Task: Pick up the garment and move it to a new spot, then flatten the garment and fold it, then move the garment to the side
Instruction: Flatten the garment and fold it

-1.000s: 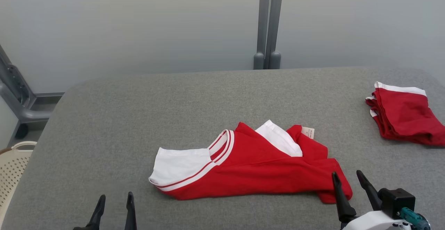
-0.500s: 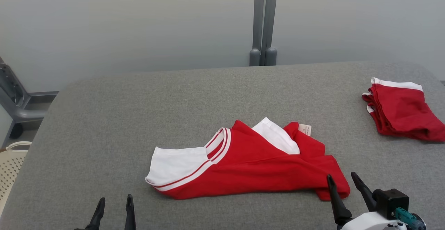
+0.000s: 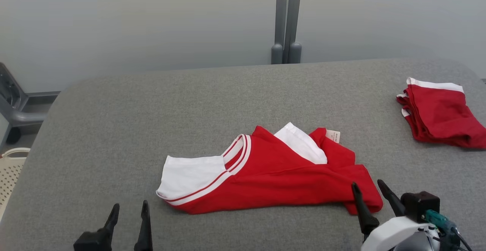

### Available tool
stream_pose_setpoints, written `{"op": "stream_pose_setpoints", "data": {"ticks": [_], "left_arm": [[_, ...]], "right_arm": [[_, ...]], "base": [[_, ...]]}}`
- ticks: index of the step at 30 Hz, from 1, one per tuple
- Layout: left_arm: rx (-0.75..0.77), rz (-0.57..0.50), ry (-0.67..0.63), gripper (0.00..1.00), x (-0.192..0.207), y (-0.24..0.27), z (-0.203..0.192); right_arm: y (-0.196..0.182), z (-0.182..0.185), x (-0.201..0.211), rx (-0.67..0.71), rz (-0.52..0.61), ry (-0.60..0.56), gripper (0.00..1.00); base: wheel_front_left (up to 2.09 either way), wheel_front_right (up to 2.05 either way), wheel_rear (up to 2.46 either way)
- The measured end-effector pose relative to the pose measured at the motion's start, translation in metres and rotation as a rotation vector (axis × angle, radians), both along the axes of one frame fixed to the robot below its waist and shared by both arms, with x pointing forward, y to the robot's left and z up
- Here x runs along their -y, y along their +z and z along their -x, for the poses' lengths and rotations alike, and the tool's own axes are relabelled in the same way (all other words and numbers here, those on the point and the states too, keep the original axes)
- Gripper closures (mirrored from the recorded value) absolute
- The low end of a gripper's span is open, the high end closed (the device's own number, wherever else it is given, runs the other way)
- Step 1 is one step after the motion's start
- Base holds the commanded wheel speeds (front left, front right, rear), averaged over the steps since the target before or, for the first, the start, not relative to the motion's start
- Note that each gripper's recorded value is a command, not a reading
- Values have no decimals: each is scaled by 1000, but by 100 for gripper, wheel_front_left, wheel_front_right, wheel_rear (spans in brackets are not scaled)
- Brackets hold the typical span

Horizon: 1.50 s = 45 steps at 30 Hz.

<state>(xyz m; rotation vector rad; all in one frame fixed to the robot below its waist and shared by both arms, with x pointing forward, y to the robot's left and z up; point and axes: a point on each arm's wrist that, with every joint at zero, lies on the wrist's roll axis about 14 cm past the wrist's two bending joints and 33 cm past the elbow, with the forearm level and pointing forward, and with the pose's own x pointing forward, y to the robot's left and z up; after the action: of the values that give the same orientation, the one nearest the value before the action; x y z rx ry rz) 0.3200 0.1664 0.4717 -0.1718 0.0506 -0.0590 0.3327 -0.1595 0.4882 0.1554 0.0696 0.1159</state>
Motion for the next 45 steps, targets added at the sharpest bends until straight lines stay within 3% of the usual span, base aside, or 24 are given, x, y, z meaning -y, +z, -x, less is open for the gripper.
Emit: {"op": "stream_pose_setpoints", "data": {"ticks": [6, 14, 20, 24, 41, 44, 45], "left_arm": [[-92, -4, -109, 0, 23, 1, -36], [-240, -56, -171, 0, 33, 1, -97], [-447, -119, -168, 0, 30, -32, -126], [-551, -142, -156, 0, 26, -52, -136], [-736, -175, -182, 0, 31, -95, -148], [-777, -180, -189, 2, 32, -103, -149], [-779, -180, -191, 7, 32, -104, -150]], "right_arm": [[-8, -17, -32, -156, 38, 127, 0], [-8, -49, -20, -359, 197, 214, 0], [-18, -68, -5, -472, 272, 232, 0], [-18, -81, 6, -483, 284, 215, 0], [-42, -86, 32, -558, 287, 158, 0], [-43, -90, 33, -559, 290, 160, 0], [-44, -91, 33, -560, 291, 159, 0]], "base": [[0, 0, 0], [0, 0, 0], [0, 0, 0], [0, 0, 0], [0, 0, 0], [0, 0, 0], [0, 0, 0]]}}
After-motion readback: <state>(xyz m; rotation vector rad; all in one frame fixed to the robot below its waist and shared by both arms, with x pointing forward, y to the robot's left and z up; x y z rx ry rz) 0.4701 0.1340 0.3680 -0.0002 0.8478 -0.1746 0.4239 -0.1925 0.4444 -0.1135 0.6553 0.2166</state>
